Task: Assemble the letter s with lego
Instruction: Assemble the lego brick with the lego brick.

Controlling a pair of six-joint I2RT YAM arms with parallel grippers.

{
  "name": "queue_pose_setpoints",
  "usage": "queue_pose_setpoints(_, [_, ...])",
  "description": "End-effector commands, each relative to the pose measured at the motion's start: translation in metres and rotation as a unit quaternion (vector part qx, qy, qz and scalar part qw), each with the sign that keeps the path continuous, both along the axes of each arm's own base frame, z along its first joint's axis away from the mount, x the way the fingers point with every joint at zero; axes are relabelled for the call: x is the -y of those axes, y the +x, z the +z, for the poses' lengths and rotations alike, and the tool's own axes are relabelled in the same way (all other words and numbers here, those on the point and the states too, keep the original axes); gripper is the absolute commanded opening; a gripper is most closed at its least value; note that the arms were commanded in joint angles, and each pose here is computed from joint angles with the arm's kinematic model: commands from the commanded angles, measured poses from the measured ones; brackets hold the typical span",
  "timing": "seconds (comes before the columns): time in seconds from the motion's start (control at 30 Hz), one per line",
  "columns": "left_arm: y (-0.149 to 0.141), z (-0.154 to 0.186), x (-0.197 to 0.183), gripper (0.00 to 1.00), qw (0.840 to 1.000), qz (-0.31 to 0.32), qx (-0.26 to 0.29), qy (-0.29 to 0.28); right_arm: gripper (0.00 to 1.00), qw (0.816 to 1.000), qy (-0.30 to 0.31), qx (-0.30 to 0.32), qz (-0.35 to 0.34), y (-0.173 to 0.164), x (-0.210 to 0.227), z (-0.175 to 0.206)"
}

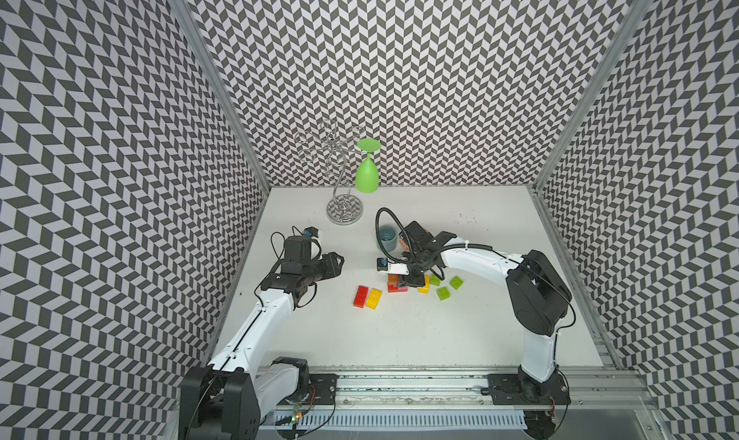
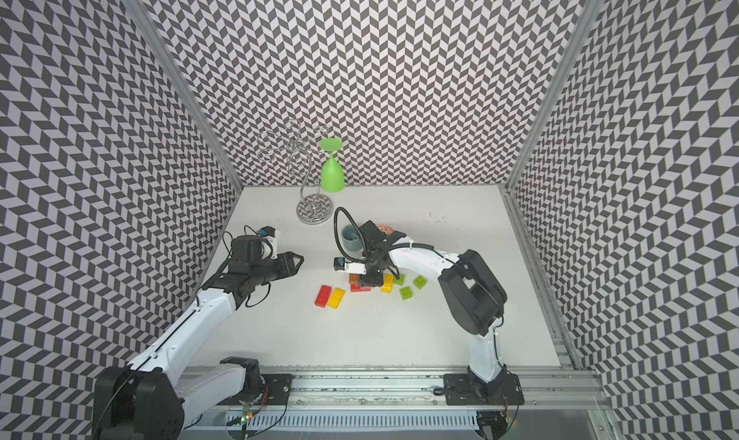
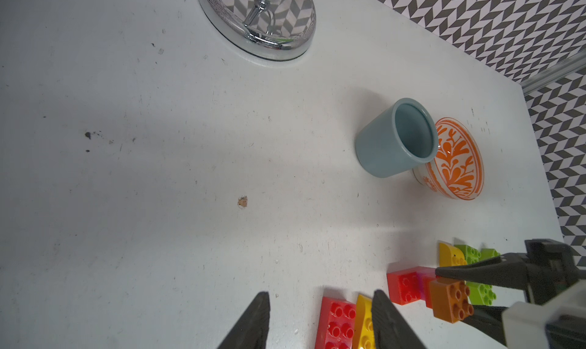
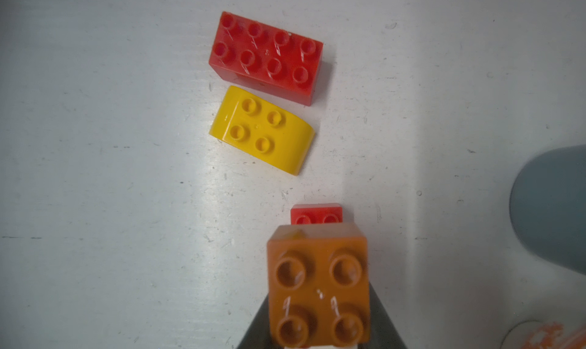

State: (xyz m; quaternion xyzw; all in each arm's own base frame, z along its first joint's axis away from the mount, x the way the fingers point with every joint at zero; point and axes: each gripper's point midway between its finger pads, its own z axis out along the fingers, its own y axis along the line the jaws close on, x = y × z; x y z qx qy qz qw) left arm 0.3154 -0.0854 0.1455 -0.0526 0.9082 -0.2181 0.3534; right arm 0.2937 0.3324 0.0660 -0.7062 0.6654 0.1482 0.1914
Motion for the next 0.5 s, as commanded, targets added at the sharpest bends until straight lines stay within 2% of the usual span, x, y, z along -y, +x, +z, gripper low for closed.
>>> queue_pose_setpoints(0.0, [0.001, 0.002, -0.001, 0.54, 1.0, -0.001, 0.006, 0.002, 0.0, 0.999, -0.038, -0.02, 0.012, -0.009, 0.016, -0.028])
queue_pose_setpoints(0.47, [0.001, 0.002, -0.002, 0.54, 1.0, 0.0, 0.006, 0.003, 0.0, 0.997, -0.066, -0.033, 0.016, -0.013, 0.025, -0.048])
